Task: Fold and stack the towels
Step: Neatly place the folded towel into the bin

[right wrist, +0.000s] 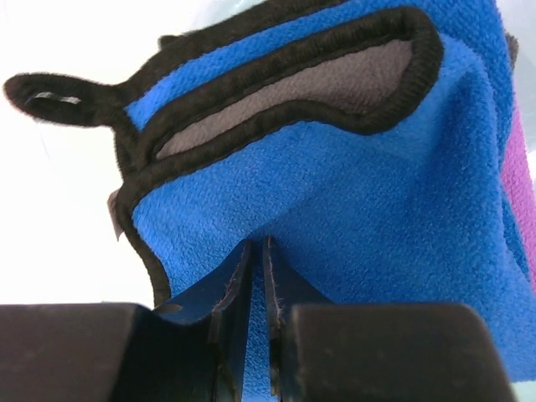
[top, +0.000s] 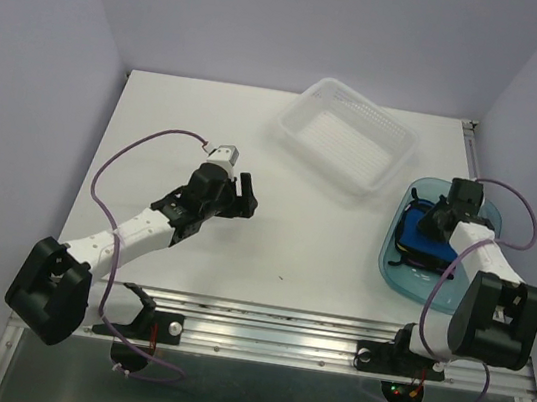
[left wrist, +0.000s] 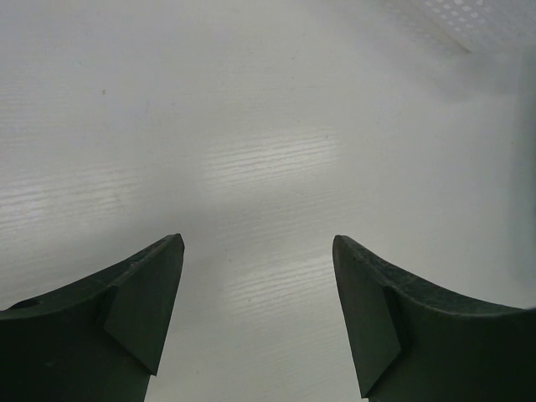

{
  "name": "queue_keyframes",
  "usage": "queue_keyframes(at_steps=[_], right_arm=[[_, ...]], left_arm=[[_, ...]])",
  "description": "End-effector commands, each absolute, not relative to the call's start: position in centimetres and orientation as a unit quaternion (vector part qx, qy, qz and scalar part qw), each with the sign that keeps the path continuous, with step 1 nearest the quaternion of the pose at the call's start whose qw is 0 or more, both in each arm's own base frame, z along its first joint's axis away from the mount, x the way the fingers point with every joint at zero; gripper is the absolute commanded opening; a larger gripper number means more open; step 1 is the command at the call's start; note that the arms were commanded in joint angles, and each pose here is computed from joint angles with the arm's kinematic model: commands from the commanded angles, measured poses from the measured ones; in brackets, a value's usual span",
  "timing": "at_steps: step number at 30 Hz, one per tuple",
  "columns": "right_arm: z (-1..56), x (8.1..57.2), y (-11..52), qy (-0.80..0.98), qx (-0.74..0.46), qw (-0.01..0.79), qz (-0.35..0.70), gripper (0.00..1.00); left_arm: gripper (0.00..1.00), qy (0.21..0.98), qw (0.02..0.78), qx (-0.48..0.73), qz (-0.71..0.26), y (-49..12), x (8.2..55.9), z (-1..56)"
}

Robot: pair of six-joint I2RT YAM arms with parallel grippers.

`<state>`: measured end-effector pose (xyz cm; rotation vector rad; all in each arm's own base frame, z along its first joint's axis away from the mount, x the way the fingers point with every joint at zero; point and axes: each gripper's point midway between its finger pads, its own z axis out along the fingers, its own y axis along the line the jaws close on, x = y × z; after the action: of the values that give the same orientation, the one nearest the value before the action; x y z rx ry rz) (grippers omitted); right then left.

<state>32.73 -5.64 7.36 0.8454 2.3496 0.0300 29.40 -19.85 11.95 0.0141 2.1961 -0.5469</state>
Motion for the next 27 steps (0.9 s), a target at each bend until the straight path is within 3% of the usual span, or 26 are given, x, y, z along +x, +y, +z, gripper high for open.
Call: queue_keyframes(at_steps=[1,7,11,12,13,21,27], right_arm=[[6.9,32.9,-6.5,0.881,0.336,0.334,-0.003,0.17],[11.3,34.3,-6.1,0.866,0.317,0.387,0.021,0.23],[18.3,34.8,-5.6,0.834,0.299,0.462,0.048,0.67],[19.9,34.5,-5.6,0.825,0.299,0.478,0.051,0.91],[21.0,34.3,-5.5,0.818,0.298,0.489,0.054,1.00],[29.3,29.6,-5.9,0.753,0.321,0.573,0.046,1.00],[29.5,26.5,-7.6,0.715,0.370,0.593,0.006,1.00]], left_arm=[[0.83,0.868,0.442,0.001,-0.225,-19.9,29.9,12.8],[0.83,0.863,0.453,-0.007,-0.223,-19.4,29.9,13.8],[0.86,0.853,0.474,-0.028,-0.214,-18.4,29.9,16.1],[0.87,0.847,0.485,-0.038,-0.214,-17.9,29.7,17.4],[0.88,0.839,0.500,-0.060,-0.207,-17.2,30.1,18.4],[0.99,0.792,0.563,-0.177,-0.159,-11.1,28.3,26.0],[0.99,0.746,0.587,-0.283,-0.137,-6.8,26.5,27.7]])
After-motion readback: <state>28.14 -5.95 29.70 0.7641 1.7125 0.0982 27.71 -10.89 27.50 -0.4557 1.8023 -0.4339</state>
